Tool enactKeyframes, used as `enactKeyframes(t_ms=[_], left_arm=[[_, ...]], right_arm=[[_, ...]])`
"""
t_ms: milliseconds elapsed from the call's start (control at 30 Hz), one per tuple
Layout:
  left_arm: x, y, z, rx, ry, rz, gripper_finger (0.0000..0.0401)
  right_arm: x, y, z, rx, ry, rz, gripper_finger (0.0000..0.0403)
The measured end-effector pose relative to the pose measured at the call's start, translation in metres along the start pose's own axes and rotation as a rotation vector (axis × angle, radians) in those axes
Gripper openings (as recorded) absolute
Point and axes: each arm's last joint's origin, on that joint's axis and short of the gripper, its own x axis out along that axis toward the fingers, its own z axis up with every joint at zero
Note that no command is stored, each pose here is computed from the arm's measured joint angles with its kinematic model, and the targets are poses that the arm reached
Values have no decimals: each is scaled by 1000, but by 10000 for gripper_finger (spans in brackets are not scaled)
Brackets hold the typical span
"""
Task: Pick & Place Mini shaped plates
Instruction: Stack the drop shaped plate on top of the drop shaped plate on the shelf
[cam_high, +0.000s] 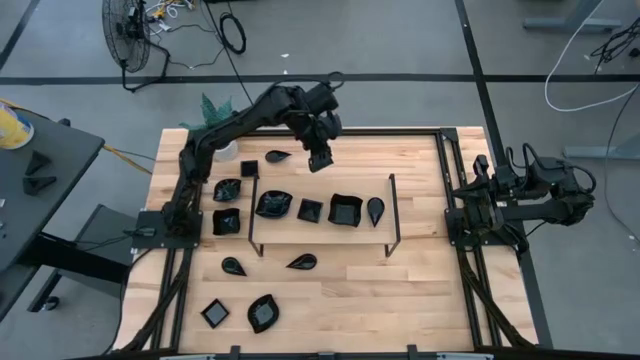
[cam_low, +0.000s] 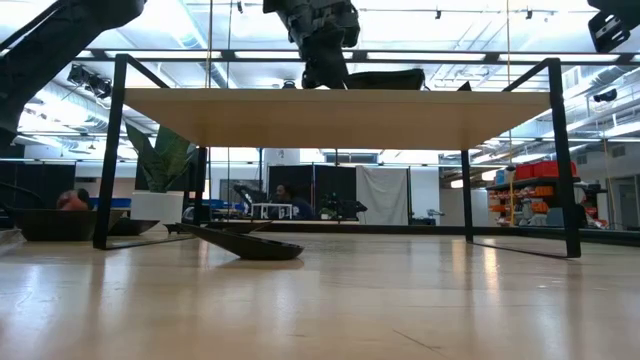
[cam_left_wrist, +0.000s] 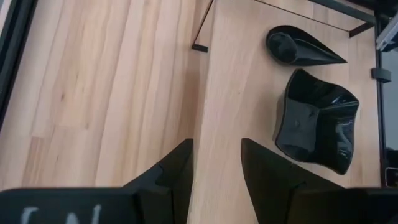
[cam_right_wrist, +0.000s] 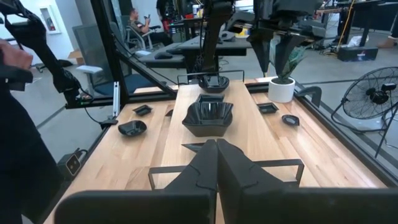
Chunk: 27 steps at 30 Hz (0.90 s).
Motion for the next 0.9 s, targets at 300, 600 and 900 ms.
enactKeyframes(t_ms=[300,600,900], left_arm=[[-1,4,0,23,-1,46,140],[1,-2,14,110,-124,59,140],[-9,-1,21,171,-210,92,140]], right_arm=[[0,0,0,0,0,0,5],[0,0,0,0,0,0,5],[0,0,0,0,0,0,5]])
